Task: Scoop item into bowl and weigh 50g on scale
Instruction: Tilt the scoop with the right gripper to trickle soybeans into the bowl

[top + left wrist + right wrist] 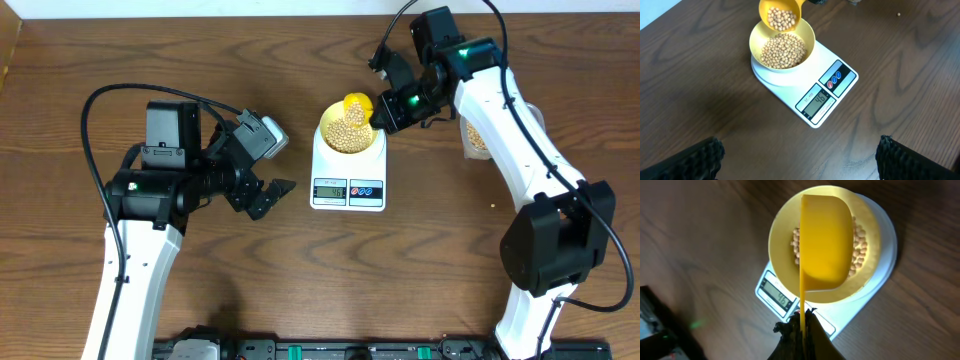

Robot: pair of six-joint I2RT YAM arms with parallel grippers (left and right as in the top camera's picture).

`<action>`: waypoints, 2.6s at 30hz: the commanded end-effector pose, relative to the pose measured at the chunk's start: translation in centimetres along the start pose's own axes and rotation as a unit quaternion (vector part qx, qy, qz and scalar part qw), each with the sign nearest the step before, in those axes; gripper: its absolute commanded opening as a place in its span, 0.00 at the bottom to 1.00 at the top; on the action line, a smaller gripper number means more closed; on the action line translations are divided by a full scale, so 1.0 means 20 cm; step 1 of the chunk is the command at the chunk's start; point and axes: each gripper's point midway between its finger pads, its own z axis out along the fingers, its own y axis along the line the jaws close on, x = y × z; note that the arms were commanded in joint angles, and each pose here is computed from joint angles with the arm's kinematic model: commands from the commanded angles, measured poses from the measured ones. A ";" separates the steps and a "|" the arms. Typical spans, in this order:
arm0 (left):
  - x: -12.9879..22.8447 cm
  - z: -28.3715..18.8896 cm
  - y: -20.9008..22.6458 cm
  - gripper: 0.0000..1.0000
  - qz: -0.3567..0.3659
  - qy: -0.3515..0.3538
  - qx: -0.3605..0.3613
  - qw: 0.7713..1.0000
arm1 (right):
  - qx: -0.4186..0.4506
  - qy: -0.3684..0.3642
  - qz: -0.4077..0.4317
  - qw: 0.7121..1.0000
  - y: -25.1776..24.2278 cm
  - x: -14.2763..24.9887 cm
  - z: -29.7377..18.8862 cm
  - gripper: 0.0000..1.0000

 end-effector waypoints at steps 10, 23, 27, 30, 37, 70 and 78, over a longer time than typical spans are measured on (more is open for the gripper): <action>-0.03 -0.02 0.01 0.99 -0.003 -0.008 -0.002 1.000 | 0.037 -0.006 -0.069 0.997 0.06 -0.04 -0.02 0.01; -0.03 -0.02 0.01 0.99 -0.003 -0.008 -0.002 1.000 | 0.014 -0.011 -0.054 0.998 0.08 -0.04 -0.03 0.01; -0.03 -0.02 0.01 0.99 -0.003 -0.008 -0.002 1.000 | -0.010 -0.018 -0.037 0.999 0.09 -0.05 -0.05 0.01; -0.03 -0.02 0.01 0.99 -0.003 -0.008 -0.002 1.000 | -0.023 -0.023 -0.029 0.999 0.09 -0.05 -0.07 0.01; -0.03 -0.02 0.01 0.99 -0.004 -0.008 -0.002 1.000 | -0.024 -0.023 -0.027 0.999 0.08 -0.05 -0.07 0.01; -0.03 -0.02 0.01 0.99 -0.004 -0.008 -0.002 1.000 | -0.015 -0.022 -0.029 0.999 0.07 -0.05 -0.06 0.01; -0.03 -0.02 0.01 0.99 -0.003 -0.008 -0.002 1.000 | -0.014 -0.022 -0.030 0.999 0.07 -0.05 -0.06 0.01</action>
